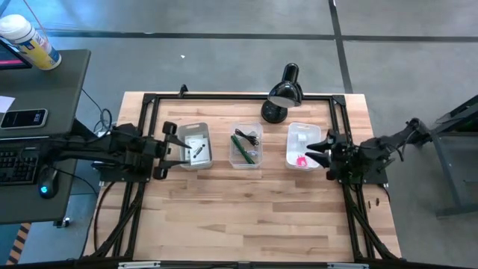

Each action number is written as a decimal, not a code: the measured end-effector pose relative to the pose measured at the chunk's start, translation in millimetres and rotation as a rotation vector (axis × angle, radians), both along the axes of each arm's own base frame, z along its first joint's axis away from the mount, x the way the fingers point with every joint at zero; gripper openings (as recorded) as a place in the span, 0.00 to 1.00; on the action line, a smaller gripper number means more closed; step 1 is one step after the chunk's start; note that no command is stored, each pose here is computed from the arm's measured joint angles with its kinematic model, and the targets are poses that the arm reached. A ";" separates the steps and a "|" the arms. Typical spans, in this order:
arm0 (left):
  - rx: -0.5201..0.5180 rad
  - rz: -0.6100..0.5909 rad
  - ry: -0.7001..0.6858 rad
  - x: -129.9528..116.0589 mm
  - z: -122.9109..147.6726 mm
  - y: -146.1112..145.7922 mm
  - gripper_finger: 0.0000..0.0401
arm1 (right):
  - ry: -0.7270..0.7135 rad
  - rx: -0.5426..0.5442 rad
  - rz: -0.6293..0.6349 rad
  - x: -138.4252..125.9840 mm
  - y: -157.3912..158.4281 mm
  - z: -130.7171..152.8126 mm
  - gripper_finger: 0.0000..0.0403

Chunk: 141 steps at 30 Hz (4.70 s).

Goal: Pick and place items into bin
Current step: Return to Home Position

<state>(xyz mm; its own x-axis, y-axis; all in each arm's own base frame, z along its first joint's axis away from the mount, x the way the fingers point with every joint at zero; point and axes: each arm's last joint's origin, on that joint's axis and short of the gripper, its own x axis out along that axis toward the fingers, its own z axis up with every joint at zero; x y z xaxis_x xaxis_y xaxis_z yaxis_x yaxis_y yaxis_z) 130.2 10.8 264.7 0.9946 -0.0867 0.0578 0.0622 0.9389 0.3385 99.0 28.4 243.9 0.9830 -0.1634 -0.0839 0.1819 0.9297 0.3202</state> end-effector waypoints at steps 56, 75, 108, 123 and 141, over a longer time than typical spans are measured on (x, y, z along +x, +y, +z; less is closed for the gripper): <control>0.041 -0.058 -0.294 -48.5 -31.5 -8.0 0.53 | -0.276 -0.046 0.118 -3.0 -25.7 -58.7 0.35; -0.046 -0.087 -0.181 -36.0 -75.1 -13.3 0.53 | -0.199 -0.025 0.065 -1.8 -27.2 -66.4 0.35; -0.145 0.094 0.051 -32.5 -97.5 -9.1 0.53 | -0.037 -0.033 0.155 3.6 -23.3 -81.1 0.37; -0.167 0.093 0.052 -32.5 -97.5 -9.1 0.53 | -0.027 -0.100 0.151 3.6 -23.5 -81.5 0.39; -0.273 0.179 0.068 -30.2 -99.1 -6.6 0.53 | -0.025 -0.101 0.148 3.6 -23.6 -81.8 0.39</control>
